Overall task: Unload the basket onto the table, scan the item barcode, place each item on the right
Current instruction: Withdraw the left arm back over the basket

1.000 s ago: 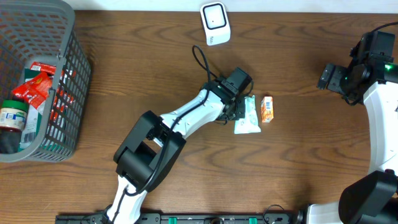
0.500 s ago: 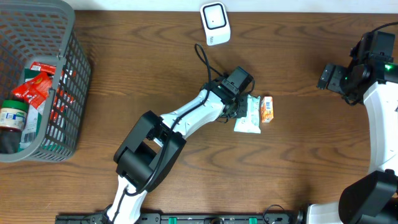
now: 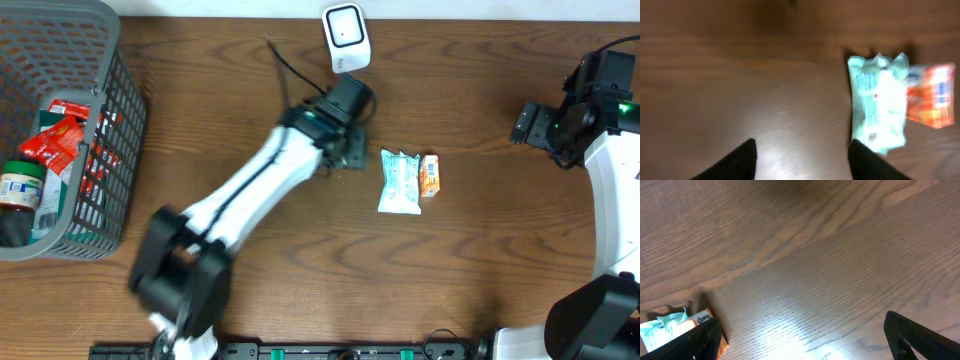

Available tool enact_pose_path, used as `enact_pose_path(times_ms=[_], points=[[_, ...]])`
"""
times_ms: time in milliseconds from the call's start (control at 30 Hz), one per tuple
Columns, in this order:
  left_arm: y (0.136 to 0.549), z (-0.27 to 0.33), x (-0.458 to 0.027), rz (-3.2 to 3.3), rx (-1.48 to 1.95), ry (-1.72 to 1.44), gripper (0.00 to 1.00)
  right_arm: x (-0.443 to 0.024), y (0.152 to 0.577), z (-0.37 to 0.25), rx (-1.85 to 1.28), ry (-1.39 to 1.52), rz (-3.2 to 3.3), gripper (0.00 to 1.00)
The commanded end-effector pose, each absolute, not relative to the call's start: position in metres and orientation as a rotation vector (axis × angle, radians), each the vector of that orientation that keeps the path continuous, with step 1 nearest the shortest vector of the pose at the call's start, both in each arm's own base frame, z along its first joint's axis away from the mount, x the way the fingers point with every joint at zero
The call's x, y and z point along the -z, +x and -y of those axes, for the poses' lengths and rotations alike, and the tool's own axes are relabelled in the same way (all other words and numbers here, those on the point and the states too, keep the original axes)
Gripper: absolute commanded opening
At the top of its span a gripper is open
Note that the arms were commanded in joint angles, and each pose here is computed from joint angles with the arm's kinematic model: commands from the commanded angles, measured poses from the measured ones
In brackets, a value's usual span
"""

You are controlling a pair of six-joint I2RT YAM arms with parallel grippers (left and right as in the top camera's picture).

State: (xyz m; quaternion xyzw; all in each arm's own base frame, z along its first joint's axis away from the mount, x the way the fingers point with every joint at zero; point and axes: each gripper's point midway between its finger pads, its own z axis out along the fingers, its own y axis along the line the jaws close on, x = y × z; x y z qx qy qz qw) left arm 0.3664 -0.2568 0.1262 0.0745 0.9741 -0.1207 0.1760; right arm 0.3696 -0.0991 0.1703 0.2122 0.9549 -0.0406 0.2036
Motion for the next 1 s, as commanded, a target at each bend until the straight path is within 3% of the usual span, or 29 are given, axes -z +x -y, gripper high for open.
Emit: enact_pose_path(times_ms=[0, 267, 333, 400, 600, 633, 967], points=[[0.387, 0.210, -0.211, -2.561, 0.217, 0.180, 0.62, -0.174, 0.371, 0.100, 0.120, 0.592, -2.653, 0.99], [0.392, 0.036, -0.343, -2.295, -0.004, -0.248, 0.63, -0.174, 0.371, 0.100, 0.120, 0.592, -2.653, 0.99], [0.387, -0.009, -0.355, -2.243, -0.050, -0.375, 0.69, -0.174, 0.371, 0.100, 0.120, 0.592, -2.653, 0.99], [0.378, -0.050, -0.359, -2.216, -0.105, -0.496, 0.74, -0.174, 0.371, 0.100, 0.120, 0.592, -2.653, 0.99], [0.341, -0.140, -0.341, -2.236, -0.250, -0.795, 0.77, -0.174, 0.371, 0.100, 0.120, 0.592, -2.653, 0.99], [0.333, -0.151, -0.337, -2.248, -0.268, -0.839, 0.82, -0.174, 0.371, 0.100, 0.120, 0.592, -2.653, 0.99], [0.309, -0.185, -0.328, -2.243, -0.322, -0.984, 0.86, -0.174, 0.371, 0.100, 0.120, 0.592, -2.653, 0.99]])
